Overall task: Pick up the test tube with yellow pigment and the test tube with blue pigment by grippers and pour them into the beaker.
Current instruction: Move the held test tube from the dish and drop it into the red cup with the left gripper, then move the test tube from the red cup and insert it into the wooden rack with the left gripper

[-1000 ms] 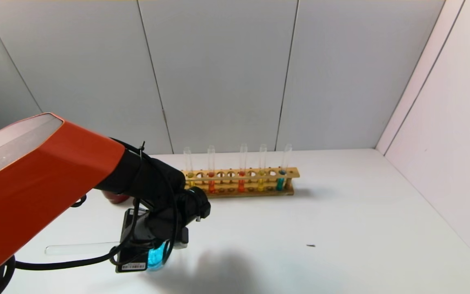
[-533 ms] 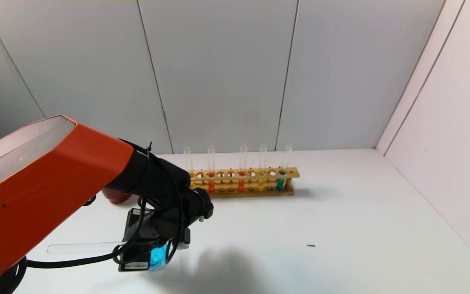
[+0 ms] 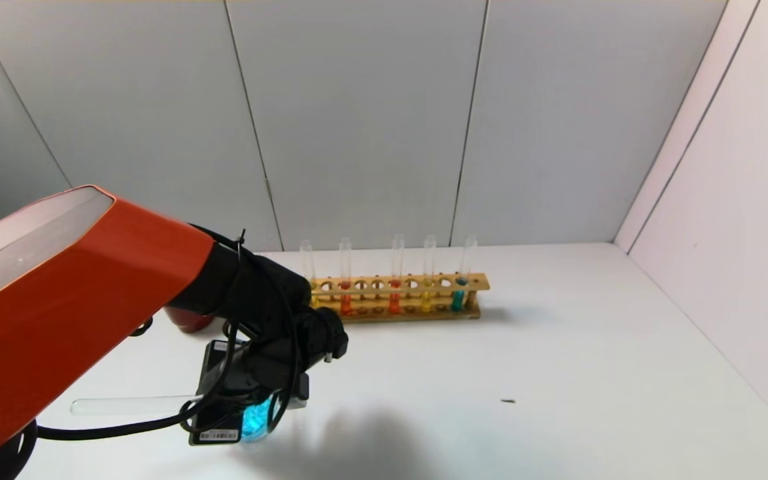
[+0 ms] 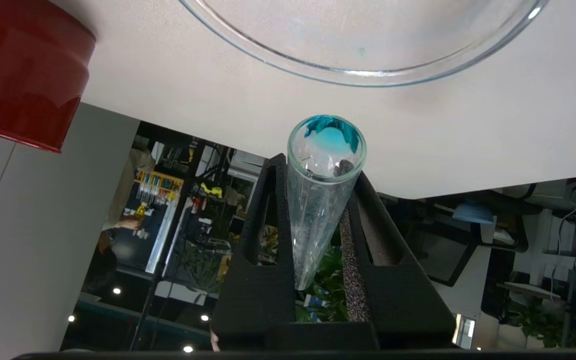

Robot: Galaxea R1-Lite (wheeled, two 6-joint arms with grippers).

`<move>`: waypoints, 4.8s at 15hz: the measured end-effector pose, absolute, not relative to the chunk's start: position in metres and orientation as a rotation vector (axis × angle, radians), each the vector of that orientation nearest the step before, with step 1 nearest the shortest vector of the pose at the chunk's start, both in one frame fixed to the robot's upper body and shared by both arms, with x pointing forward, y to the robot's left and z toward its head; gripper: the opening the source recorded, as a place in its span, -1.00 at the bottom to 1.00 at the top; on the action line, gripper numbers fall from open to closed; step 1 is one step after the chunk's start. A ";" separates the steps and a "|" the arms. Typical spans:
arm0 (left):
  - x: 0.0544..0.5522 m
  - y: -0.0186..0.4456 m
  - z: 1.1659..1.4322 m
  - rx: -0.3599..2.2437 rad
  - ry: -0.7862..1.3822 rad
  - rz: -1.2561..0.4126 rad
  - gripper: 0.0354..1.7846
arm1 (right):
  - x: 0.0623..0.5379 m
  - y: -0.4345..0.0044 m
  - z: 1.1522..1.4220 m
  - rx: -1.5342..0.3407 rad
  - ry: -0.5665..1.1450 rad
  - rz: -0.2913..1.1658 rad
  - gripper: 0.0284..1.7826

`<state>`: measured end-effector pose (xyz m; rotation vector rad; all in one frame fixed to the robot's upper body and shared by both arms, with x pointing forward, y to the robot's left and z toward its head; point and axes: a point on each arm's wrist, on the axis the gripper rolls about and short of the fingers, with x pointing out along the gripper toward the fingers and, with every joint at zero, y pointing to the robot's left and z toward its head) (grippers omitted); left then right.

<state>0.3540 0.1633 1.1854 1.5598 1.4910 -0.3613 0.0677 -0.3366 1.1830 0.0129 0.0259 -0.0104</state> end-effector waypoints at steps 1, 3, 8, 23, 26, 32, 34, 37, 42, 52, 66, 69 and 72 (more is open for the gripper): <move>0.353 0.164 1.188 1.546 1.485 -0.365 -0.68 | 0.068 -0.337 1.183 0.013 0.026 -0.010 0.91; 0.349 0.165 1.195 1.449 1.488 -0.393 -0.68 | 0.068 -0.337 1.183 0.013 0.026 -0.011 0.91; 0.335 0.181 1.231 1.136 1.447 -0.356 -0.68 | 0.068 -0.337 1.183 0.013 0.026 -0.010 0.91; 0.344 0.242 1.323 0.475 0.947 -0.058 -0.68 | 0.068 -0.337 1.183 0.013 0.026 -0.010 0.91; 0.359 0.258 1.332 0.392 0.841 -0.005 -0.68 | 0.068 -0.337 1.183 0.013 0.026 -0.010 0.91; 0.396 0.288 1.341 0.262 0.650 0.080 -0.68 | 0.068 -0.337 1.183 0.013 0.026 -0.010 0.91; 0.411 0.295 1.338 0.235 0.593 0.105 -0.68 | 0.068 -0.337 1.183 0.013 0.026 -0.010 0.91; 0.437 0.310 1.335 0.200 0.486 0.162 -0.68 | 0.068 -0.337 1.183 0.013 0.026 -0.010 0.91; 0.470 0.320 1.323 0.164 0.392 0.203 -0.68 | 0.068 -0.337 1.183 0.013 0.026 -0.011 0.91; 0.478 0.320 1.286 0.139 0.403 0.210 -0.68 | 0.068 -0.337 1.183 0.013 0.026 -0.010 0.91; 0.453 0.321 1.253 0.142 0.404 0.201 0.41 | 0.068 -0.337 1.183 0.013 0.026 -0.011 0.91; 0.447 0.321 1.263 0.143 0.381 0.197 0.80 | 0.068 -0.337 1.183 0.013 0.026 -0.010 0.91; 0.434 0.319 1.275 0.139 0.361 0.177 0.95 | 0.068 -0.337 1.183 0.013 0.026 -0.011 0.91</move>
